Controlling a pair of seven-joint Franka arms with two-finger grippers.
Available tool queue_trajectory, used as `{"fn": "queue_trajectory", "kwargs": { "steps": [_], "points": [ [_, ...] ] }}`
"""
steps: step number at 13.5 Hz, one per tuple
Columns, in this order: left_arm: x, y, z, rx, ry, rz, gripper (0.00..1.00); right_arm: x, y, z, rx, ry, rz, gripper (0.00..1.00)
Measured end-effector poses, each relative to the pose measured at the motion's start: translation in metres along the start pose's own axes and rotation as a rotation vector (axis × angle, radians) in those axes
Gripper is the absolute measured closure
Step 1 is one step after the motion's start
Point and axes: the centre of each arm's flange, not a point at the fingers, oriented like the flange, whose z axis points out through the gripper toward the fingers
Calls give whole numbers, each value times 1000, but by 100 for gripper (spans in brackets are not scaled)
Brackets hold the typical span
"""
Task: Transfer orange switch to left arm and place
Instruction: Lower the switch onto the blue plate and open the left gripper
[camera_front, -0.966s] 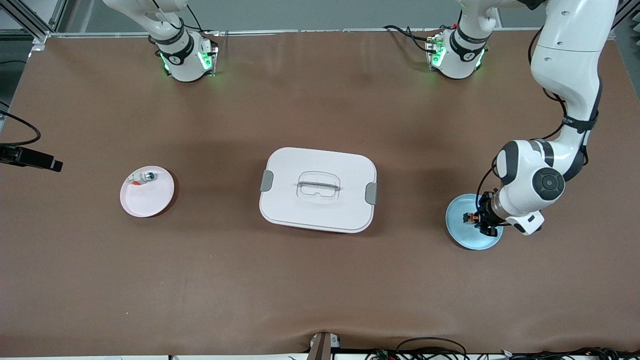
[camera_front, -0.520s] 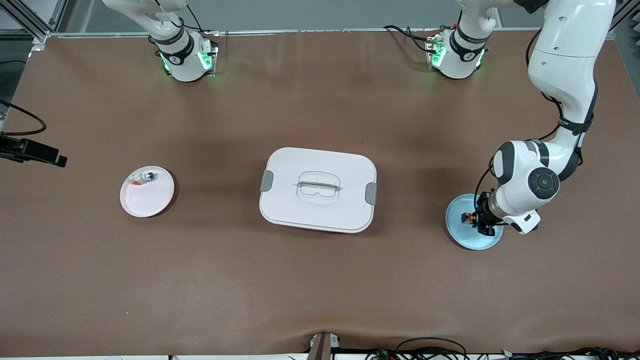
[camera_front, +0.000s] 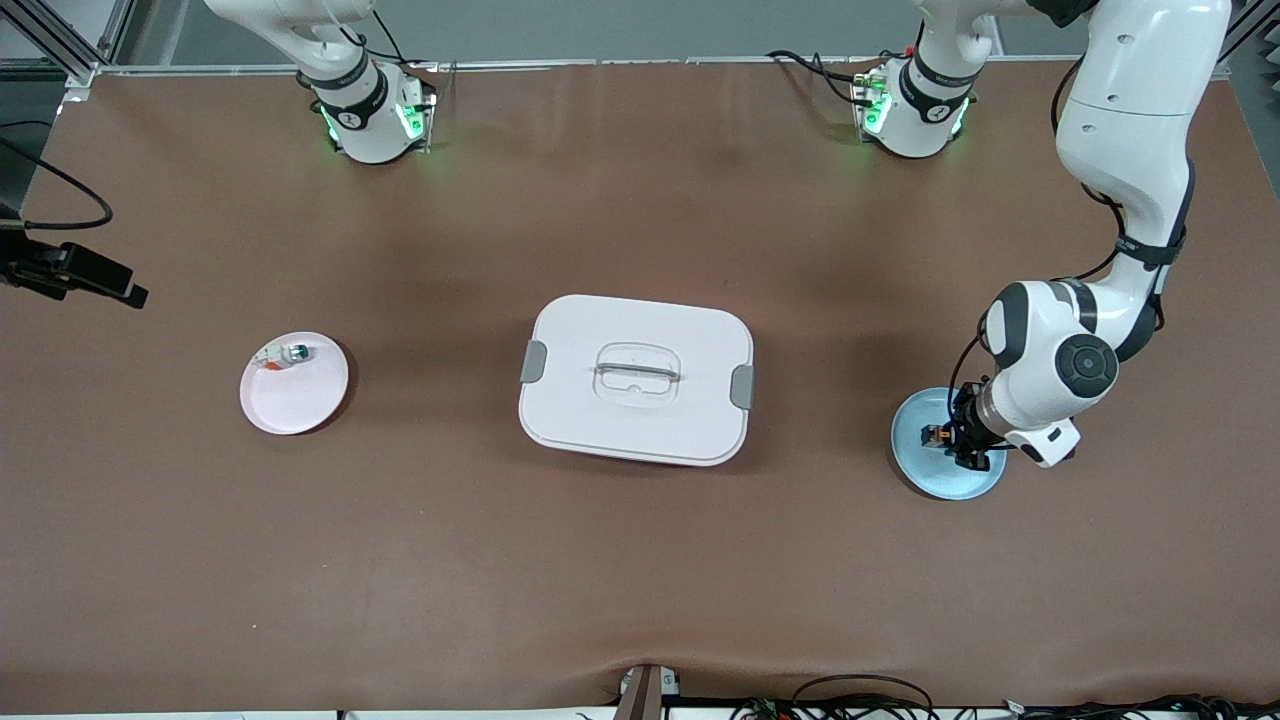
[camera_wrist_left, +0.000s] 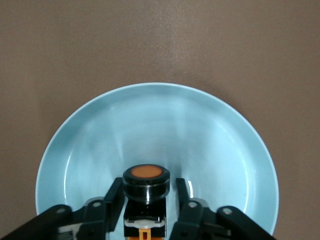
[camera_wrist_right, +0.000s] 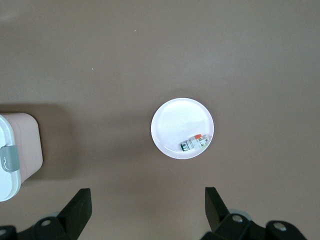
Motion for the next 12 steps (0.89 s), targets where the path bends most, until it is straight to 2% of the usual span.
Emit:
{"fn": "queue_trajectory", "kwargs": {
  "steps": [3, 5, 7, 9, 12],
  "points": [
    [6, 5, -6, -18, 1, -9, 15, -2, 0, 1, 0, -3, -1, 0],
    [10, 7, -14, -22, 2, -13, 0, -6, 0, -2, -11, 3, -8, 0],
    [11, 11, -31, -41, 5, 13, 0, -12, -2, -6, -52, 11, -22, 0],
    [11, 13, -49, -52, 10, 101, 0, -18, -6, -7, -70, 27, -34, 0],
    [8, 9, -58, -16, 10, 438, 0, -25, -6, -7, -70, 47, -37, 0]
  ]
}}
